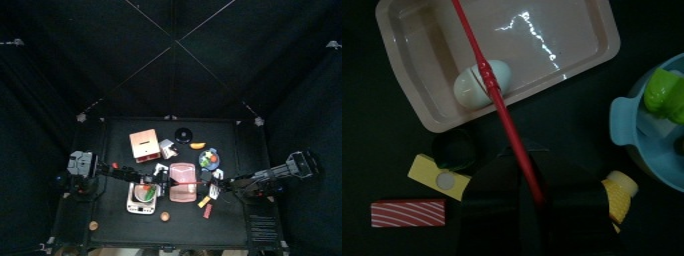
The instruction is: Cut egg
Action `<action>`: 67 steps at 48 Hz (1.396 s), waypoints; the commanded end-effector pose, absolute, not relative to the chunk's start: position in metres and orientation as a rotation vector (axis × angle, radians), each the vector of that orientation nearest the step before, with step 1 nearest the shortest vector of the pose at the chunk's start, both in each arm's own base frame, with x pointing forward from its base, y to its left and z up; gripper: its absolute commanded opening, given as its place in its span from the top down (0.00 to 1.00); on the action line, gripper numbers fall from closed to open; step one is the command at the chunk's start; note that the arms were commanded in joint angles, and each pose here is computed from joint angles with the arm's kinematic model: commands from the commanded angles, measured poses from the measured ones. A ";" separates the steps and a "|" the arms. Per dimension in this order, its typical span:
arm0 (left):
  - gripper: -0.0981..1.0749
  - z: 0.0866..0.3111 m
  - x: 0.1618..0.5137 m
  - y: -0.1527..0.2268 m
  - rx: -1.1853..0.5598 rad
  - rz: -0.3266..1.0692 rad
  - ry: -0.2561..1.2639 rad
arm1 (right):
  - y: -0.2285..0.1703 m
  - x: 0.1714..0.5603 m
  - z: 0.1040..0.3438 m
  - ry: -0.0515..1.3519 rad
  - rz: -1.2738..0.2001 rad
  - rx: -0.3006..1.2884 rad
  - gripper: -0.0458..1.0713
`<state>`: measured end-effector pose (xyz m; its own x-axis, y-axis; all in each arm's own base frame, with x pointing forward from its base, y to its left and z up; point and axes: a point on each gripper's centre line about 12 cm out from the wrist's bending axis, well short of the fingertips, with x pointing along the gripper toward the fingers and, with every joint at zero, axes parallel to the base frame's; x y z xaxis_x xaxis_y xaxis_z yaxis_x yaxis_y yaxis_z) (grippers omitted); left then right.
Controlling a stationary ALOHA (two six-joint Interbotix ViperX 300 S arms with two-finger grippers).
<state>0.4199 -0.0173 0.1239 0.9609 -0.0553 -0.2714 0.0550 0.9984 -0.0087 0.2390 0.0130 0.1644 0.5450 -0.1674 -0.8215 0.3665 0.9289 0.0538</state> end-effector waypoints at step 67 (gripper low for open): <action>0.59 0.119 0.445 -0.020 -0.006 -0.049 0.326 | 0.021 0.238 0.161 0.938 -0.275 0.200 0.66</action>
